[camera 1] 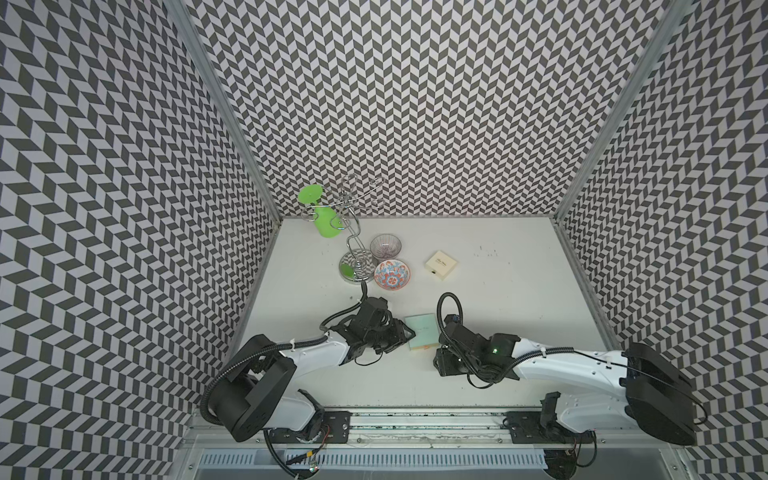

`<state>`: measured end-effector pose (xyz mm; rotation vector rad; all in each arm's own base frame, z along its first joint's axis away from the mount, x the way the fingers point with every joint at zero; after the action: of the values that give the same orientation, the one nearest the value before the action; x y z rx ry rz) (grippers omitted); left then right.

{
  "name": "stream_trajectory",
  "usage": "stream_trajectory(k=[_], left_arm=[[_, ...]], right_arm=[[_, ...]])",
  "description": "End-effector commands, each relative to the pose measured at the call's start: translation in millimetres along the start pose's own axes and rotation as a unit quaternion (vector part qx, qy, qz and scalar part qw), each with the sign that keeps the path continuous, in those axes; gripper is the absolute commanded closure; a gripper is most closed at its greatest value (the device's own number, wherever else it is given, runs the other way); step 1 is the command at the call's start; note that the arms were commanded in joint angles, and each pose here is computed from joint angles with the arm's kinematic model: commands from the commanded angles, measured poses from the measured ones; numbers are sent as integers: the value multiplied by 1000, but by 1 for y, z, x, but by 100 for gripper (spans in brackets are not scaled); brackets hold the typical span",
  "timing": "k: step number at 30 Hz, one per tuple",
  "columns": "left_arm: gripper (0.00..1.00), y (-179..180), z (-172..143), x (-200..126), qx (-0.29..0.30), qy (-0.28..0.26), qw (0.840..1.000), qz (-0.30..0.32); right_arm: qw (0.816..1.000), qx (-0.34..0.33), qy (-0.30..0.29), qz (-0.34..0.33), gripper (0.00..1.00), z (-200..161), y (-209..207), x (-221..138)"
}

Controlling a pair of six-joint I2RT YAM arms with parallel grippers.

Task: Take out the earrings from the drawer-style jewelry box
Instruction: Open the drawer in the jewelry box.

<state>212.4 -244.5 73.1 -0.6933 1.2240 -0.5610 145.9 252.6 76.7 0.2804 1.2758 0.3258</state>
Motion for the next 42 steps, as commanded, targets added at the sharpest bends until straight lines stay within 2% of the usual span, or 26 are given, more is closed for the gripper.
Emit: stream_trajectory(k=[1,11,22,30,34,42], left_arm=[[59,-23,8,6,22,-6,999,-31],[67,-26,12,27,35,-4,999,-16],[67,-25,20,35,51,-13,999,0],[67,-28,22,37,53,-16,998,2],[67,-26,22,38,56,-15,998,8],[67,-25,23,41,57,-12,998,12]], right_arm=[[999,15,-22,30,48,10,18,4],[997,28,-68,-23,57,32,0,12],[996,-40,-80,8,62,44,-3,20],[995,-31,-97,-10,71,48,-9,26],[994,-27,-103,-30,71,52,-16,31],[994,-34,-107,-7,72,60,-10,31]])
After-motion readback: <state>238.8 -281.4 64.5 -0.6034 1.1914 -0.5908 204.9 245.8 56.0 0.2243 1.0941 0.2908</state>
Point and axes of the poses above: each gripper's point midway between its finger pads, its own x axis out along the fingers, its own y axis along the line the jaws close on, z = x × y, the point moved 3 cm from there along -x, back along the fingers, and after that the axes turned 5 degrees about x, right-handed, at the moved point
